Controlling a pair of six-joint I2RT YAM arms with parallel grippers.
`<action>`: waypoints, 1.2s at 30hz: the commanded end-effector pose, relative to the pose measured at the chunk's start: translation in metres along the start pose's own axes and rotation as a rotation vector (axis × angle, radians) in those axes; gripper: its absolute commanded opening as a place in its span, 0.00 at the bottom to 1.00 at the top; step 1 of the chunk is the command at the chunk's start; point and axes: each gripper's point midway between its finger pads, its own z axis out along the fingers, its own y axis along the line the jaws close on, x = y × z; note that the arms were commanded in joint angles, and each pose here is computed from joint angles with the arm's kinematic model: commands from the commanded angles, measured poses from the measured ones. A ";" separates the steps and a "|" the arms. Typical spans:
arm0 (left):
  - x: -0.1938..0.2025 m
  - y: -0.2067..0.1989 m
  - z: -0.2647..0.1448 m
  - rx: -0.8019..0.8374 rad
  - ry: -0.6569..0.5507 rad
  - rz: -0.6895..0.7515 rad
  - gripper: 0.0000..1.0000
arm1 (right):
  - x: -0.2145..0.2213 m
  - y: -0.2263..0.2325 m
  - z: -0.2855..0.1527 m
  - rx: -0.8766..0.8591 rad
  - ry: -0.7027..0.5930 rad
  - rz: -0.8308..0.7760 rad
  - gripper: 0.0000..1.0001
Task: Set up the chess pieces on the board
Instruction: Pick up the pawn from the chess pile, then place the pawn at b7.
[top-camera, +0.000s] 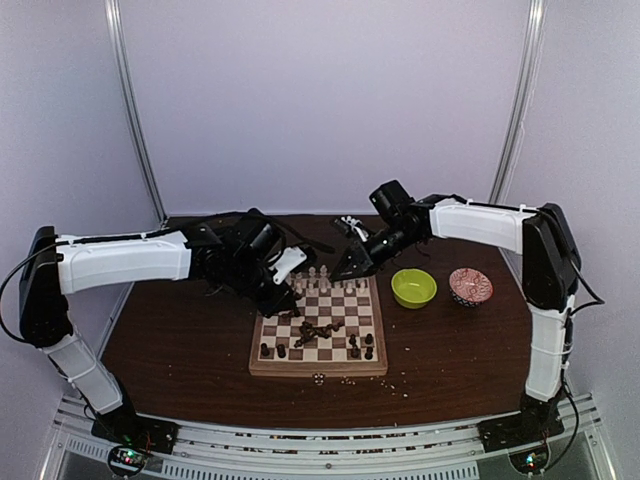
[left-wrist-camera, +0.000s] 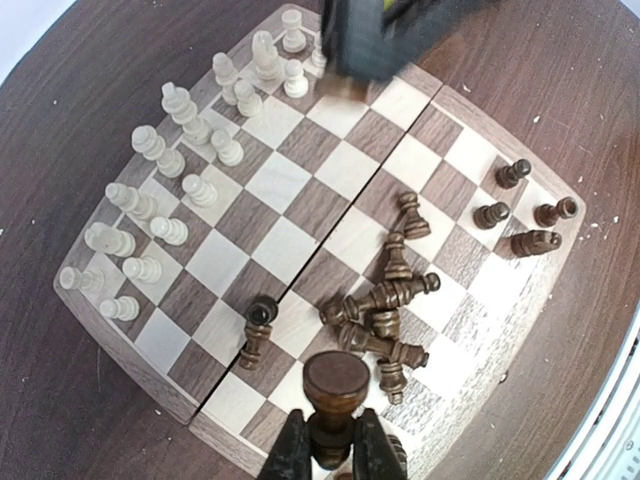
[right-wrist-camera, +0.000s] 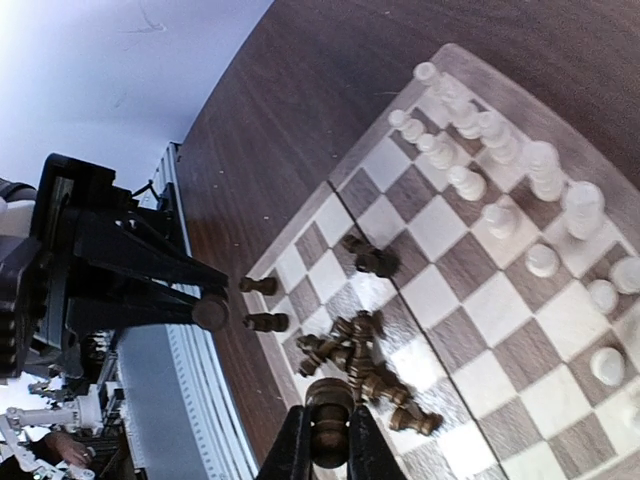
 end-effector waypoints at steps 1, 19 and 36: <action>-0.009 0.004 -0.007 -0.016 -0.056 -0.016 0.05 | 0.007 -0.012 -0.037 0.164 -0.008 -0.121 0.10; 0.012 0.065 -0.042 -0.163 -0.104 -0.168 0.05 | 0.054 0.012 -0.025 0.488 0.234 -0.601 0.09; 0.026 0.090 -0.060 -0.228 -0.148 -0.252 0.06 | 0.101 0.012 0.041 0.584 0.514 -0.814 0.08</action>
